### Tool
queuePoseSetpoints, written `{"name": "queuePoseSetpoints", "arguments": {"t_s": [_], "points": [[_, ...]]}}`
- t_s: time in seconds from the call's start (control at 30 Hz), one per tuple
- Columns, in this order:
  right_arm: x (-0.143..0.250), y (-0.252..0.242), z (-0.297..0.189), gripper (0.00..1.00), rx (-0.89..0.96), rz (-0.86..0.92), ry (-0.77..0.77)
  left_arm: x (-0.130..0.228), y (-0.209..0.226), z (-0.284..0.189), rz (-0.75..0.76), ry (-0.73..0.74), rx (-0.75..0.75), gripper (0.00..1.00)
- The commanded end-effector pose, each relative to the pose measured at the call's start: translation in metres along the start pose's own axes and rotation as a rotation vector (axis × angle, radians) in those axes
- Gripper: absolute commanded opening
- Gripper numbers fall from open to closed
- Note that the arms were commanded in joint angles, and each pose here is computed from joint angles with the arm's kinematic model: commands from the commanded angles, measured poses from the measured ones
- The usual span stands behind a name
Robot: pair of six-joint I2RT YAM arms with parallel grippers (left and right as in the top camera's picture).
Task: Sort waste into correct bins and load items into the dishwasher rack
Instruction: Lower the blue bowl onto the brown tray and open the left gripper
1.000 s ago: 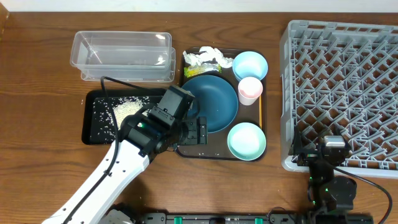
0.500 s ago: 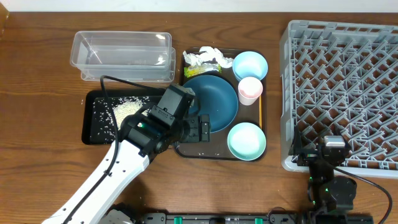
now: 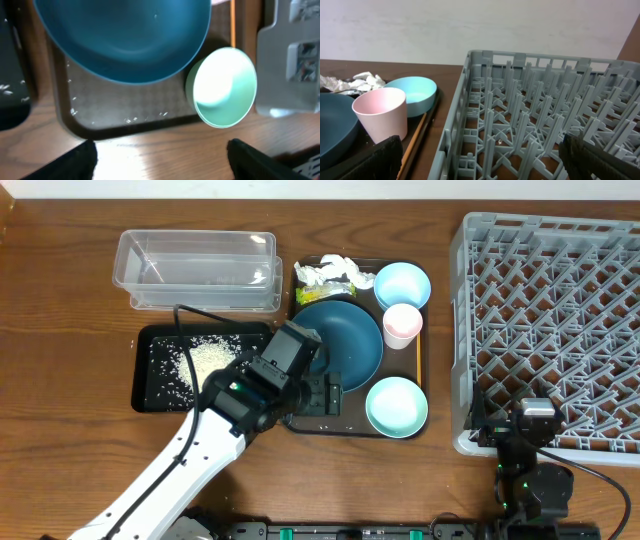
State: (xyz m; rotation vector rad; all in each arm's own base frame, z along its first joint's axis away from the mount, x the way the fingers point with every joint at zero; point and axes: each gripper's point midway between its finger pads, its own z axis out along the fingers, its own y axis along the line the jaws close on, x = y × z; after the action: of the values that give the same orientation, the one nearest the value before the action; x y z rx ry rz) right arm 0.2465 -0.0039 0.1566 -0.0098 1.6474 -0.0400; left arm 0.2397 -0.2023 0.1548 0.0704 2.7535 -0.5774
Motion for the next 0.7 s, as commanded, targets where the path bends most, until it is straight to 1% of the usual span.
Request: {"name": "queuePoseSetpoints", "arguments": {"t_s": [0.0,0.13,0.23,0.47,0.6,0.67], "points": [[0.001,0.000,0.000,0.99,0.000,-0.007,0.003,-0.008,-0.004,0.008,0.012,-0.028,0.010,0.77],[0.001,0.000,0.000,0.99,0.000,-0.008,0.003,-0.031,-0.017,0.021,0.023,-0.096,0.058,0.77],[0.001,0.000,0.000,0.99,0.000,-0.007,0.003,-0.036,-0.020,0.037,0.025,-0.087,0.063,0.77],[0.001,0.000,0.000,0.99,0.000,-0.008,0.003,0.000,-0.033,0.077,0.068,0.091,0.095,0.77],[0.001,0.000,0.000,0.99,0.000,-0.008,0.003,0.011,-0.048,0.081,0.117,0.094,0.102,0.77],[0.001,0.000,0.000,0.99,0.000,-0.008,0.003,0.011,-0.049,0.083,0.102,0.073,0.072,0.77]]}}
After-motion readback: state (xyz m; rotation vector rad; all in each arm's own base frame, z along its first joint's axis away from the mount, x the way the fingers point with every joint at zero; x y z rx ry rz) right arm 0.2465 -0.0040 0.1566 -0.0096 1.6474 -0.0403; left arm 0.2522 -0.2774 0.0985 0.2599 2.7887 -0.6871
